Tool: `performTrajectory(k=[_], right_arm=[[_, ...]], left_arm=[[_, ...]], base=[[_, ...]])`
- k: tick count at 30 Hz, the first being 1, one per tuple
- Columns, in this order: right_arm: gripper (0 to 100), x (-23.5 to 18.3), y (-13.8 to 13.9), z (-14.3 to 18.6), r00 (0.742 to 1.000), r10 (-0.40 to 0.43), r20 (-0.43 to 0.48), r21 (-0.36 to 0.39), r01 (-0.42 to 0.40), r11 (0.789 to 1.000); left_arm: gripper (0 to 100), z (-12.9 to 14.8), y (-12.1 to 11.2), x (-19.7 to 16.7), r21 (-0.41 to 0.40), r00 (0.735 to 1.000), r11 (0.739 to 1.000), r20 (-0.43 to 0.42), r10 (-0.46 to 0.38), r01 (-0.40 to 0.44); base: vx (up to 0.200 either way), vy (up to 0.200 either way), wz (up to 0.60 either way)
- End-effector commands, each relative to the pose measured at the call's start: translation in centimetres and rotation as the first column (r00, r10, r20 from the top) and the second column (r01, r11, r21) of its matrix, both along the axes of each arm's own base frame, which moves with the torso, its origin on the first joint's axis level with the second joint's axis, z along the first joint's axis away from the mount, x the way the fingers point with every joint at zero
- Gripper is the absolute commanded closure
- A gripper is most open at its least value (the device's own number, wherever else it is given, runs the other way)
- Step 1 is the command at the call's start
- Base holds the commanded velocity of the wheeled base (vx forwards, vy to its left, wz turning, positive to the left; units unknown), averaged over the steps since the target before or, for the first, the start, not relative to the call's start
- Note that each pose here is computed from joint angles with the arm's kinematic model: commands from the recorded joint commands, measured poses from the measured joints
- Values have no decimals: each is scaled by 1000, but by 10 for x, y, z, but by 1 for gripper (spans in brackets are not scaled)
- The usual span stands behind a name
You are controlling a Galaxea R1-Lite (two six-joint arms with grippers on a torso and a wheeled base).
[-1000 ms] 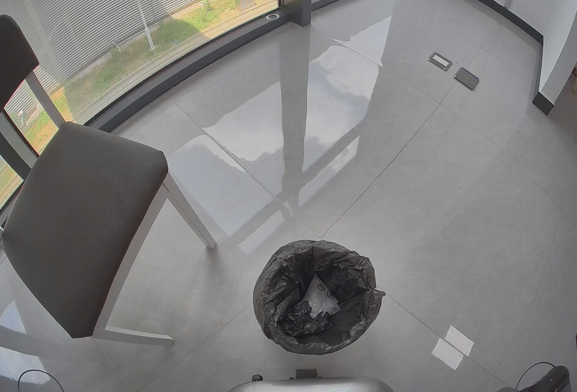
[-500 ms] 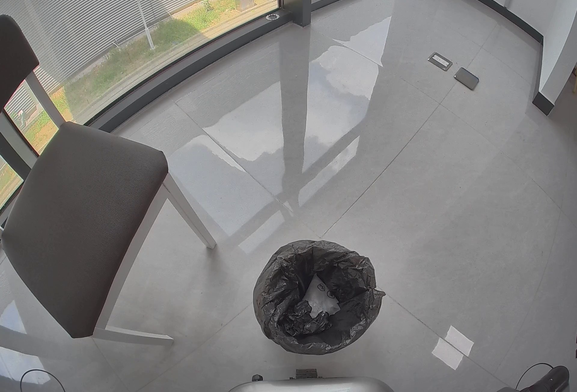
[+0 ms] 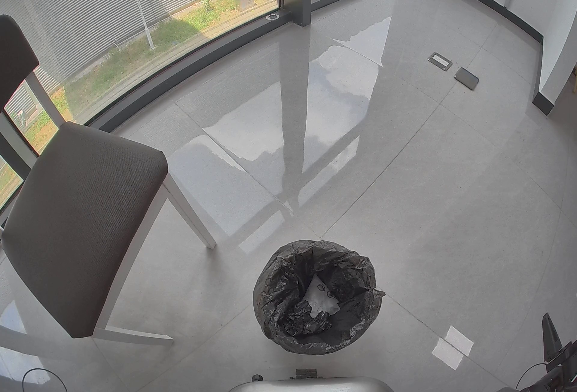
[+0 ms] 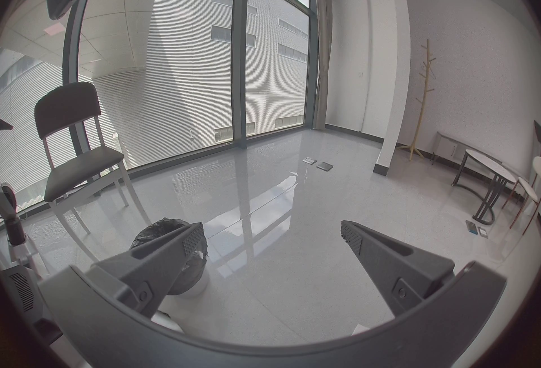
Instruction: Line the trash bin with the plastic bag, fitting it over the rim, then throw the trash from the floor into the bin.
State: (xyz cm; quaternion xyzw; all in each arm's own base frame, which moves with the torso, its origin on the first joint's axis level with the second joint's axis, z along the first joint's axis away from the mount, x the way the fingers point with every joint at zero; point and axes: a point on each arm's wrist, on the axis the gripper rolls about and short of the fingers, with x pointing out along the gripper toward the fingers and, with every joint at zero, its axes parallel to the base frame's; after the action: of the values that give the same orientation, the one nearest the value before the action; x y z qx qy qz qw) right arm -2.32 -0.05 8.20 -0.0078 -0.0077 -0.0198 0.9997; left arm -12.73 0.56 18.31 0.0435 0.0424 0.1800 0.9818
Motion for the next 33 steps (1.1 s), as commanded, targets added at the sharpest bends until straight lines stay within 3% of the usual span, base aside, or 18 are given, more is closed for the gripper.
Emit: performTrajectory(k=[1,3,10,18,22,27,33], right_arm=[[0,1,0,-6,1000,9,-21,17,-9,1000],[0,1,0,-6,1000,9,-21,17,-9,1000],[0,1,0,-6,1000,9,-21,16,-9,1000],[0,1,0,-6,1000,9,-21,16,-9,1000],[0,1,0,-6,1000,9,-21,16,-9,1000],[0,1,0,-6,1000,9,-21,16,-9,1000],[0,1,0,-6,1000,9,-21,16,-9,1000]], left_arm=[[0,-22,2,17,7,1000,1000,-8,-30,30],[0,-24,2,24,6,999,999,5,-51,51],[0,-41,-3,54,1,965,966,44,-258,258],[0,-71,-4,82,-7,952,953,50,-303,304],[0,-98,-5,101,-9,929,933,89,-358,360],[0,-101,-7,102,-35,904,907,107,-413,419],[0,-108,-7,104,-45,904,905,84,-419,423]], base=[[0,0,0],[0,0,0],[0,0,0],[0,0,0],[0,0,0],[0,0,0],[0,0,0]])
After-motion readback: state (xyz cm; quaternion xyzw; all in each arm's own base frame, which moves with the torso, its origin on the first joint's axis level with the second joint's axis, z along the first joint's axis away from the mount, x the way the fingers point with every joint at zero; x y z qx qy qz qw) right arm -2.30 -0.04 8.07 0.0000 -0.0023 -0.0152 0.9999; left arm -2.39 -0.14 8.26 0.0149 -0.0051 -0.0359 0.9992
